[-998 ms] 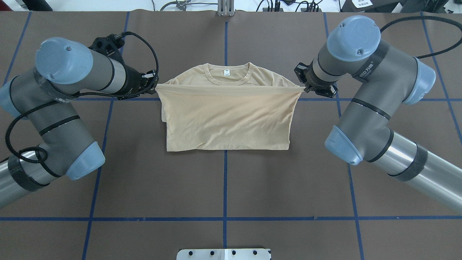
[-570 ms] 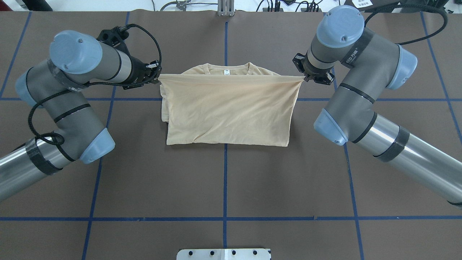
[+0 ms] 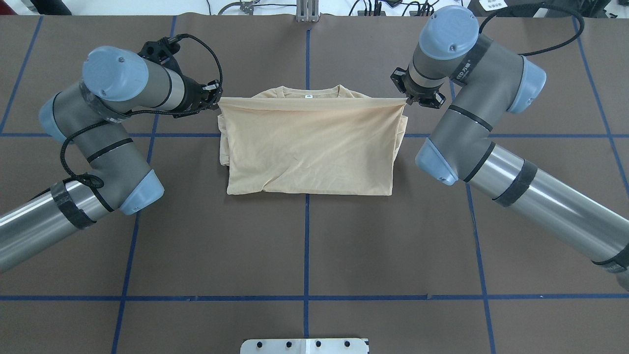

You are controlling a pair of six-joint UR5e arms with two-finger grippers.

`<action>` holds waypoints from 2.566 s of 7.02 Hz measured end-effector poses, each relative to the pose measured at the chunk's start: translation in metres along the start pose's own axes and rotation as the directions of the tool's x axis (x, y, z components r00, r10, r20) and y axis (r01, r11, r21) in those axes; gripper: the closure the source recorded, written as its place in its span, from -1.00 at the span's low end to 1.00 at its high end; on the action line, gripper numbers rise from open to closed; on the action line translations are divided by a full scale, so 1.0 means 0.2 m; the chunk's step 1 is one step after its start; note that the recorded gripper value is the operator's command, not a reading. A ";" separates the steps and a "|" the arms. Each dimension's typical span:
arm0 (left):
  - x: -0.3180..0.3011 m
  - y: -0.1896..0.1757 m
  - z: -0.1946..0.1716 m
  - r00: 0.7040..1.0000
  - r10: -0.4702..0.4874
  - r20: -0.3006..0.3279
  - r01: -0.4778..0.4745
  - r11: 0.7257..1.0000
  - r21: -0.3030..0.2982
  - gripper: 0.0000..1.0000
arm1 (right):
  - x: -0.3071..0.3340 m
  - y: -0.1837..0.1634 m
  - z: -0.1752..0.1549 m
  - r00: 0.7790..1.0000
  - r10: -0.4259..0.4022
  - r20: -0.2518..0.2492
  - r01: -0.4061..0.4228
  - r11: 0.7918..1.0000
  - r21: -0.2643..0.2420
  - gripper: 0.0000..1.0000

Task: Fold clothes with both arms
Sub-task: 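Carry the hem with both grippers over the shirt toward the collar, then release the hem and lift both grippers away from the folded shirt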

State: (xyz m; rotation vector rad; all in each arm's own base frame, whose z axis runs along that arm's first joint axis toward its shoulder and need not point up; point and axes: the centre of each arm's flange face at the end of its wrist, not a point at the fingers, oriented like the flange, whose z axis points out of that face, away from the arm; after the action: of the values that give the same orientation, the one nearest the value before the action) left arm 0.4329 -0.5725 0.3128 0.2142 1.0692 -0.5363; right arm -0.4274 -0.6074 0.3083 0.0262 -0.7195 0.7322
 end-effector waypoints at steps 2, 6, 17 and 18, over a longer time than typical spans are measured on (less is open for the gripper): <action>-0.01 -0.02 0.07 1.000 0.000 0.000 0.000 1.000 0.016 1.00 | -0.05 -0.02 0.08 1.000 -0.002 -0.010 0.002 1.000 -0.001 0.86; -0.03 -0.06 0.17 1.000 -0.002 0.007 0.001 0.999 0.039 0.34 | -0.13 -0.03 0.20 0.999 -0.020 -0.033 0.020 1.000 -0.007 -0.23; 0.04 -0.12 -0.08 0.997 0.007 -0.079 -0.002 0.998 0.070 0.26 | -0.24 -0.04 0.13 0.996 -0.002 0.084 0.005 0.999 -0.032 -0.35; 0.03 -0.11 -0.13 0.996 0.010 -0.091 -0.003 0.997 0.071 0.26 | -0.26 -0.05 0.18 0.994 -0.005 0.105 0.008 1.000 -0.021 -0.35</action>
State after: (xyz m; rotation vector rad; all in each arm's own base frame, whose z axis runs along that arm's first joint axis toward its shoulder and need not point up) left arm 0.4039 -0.5829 0.2972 0.3069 1.1385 -0.5637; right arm -0.4683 -0.6561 0.3059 0.0481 -0.8274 0.7209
